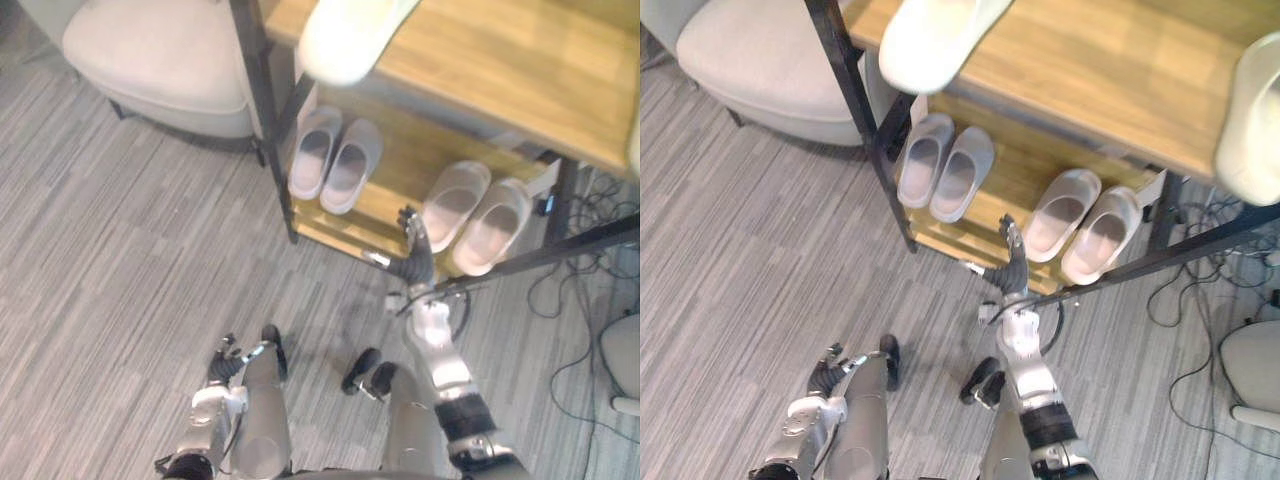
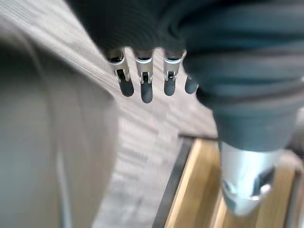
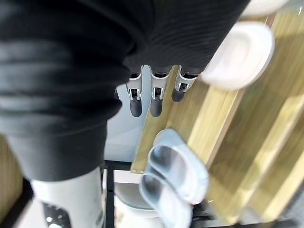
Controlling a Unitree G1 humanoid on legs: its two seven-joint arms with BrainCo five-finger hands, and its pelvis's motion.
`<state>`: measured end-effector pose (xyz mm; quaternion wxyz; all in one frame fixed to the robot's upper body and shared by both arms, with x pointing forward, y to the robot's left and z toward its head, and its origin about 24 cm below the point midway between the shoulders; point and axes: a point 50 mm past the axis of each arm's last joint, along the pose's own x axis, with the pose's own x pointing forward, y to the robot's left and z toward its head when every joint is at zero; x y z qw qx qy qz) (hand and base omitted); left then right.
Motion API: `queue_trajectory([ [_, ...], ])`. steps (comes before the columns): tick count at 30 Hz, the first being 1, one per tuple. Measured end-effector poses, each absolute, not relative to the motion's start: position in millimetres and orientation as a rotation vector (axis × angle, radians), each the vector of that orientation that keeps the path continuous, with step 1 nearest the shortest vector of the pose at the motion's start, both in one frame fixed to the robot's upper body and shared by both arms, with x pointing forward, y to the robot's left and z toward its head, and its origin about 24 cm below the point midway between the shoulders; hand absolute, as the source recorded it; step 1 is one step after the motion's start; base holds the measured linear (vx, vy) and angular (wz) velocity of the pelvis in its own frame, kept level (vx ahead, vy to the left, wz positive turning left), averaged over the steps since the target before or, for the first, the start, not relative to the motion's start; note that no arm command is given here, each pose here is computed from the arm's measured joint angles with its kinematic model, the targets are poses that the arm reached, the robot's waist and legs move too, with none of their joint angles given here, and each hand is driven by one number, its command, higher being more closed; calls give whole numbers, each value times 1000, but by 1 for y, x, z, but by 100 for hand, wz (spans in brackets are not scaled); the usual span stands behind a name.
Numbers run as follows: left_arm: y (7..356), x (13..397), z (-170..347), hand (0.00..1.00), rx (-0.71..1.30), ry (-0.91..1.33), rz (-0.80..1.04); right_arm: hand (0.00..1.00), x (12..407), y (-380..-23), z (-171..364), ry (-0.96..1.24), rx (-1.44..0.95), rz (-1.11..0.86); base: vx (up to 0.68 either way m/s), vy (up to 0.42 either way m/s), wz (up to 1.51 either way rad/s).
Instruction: Organize the slippers on the shoe rack
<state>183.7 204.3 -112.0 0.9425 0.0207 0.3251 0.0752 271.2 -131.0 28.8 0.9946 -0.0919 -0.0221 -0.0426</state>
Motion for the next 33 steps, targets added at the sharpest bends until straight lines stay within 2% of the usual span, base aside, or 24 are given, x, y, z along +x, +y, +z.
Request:
queue_trajectory([
  [5,196,168,-125,0,73,748,110,0,240,-165,-36,250,-274,-133,160,71,-18],
  [11,178,143,-137,0,82,817,54,0,167,-199,-110,663,-284,-216,159,29,-6],
  [16,165,157,-123,0,95,713,-14,0,125,-212,-138,878,-245,-277,58,-24,10],
  [20,139,172,-100,0,84,575,-125,0,113,-216,-144,924,-203,-313,2,-11,17],
  [27,70,185,-27,0,-84,226,-429,0,101,-219,-149,974,-180,-335,-24,-2,13],
  [33,28,192,33,0,-179,-30,-644,0,100,-218,-150,981,-181,-321,3,3,6],
])
